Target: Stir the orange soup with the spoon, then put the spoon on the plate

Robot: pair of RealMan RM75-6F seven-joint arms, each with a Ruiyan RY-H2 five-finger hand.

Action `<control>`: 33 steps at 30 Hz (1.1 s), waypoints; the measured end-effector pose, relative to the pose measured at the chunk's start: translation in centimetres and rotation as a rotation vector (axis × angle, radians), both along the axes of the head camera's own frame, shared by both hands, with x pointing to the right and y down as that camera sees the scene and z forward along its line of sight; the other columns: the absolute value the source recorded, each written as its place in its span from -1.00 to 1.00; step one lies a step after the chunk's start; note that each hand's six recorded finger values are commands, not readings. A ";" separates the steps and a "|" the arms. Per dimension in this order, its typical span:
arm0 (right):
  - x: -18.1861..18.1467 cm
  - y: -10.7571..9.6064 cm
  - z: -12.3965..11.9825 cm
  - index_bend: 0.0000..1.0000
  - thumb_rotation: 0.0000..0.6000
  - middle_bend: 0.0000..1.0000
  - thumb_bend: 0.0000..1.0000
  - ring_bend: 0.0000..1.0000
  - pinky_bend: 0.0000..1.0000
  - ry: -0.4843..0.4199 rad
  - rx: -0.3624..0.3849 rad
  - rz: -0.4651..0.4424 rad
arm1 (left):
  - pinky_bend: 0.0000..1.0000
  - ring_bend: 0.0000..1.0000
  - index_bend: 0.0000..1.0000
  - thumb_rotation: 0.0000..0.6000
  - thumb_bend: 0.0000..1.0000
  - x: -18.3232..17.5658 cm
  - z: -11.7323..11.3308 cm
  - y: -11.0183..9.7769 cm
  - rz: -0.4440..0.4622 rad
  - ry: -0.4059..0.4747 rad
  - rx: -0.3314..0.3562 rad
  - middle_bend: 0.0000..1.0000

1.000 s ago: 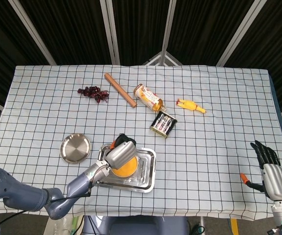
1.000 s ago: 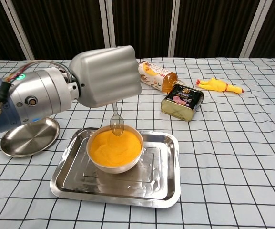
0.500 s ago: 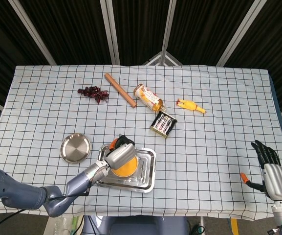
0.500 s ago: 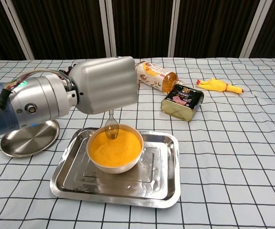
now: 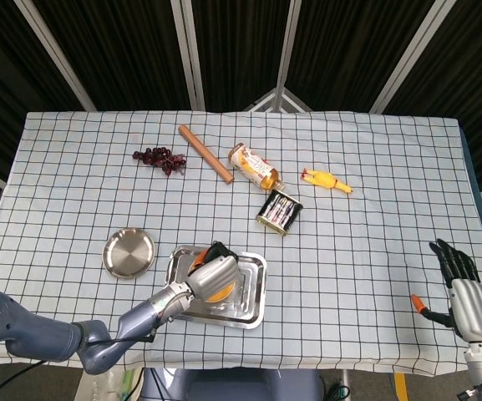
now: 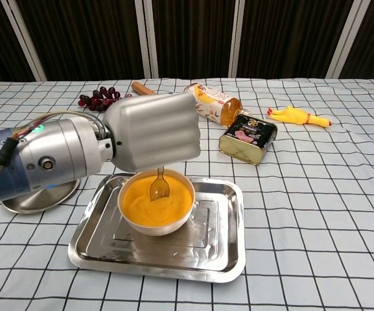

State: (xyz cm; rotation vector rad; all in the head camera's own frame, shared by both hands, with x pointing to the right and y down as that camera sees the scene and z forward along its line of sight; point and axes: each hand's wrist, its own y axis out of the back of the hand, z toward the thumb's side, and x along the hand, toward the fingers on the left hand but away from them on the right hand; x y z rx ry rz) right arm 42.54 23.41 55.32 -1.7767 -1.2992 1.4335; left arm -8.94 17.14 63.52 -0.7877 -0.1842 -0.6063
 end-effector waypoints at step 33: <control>0.0 0.0 0.0 -1.00 1.00 -1.00 -0.32 -1.00 -1.00 -0.006 0.000 0.009 | 1.00 1.00 0.58 1.00 0.15 -3.3 -0.1 -2.6 -0.029 -0.038 0.027 1.00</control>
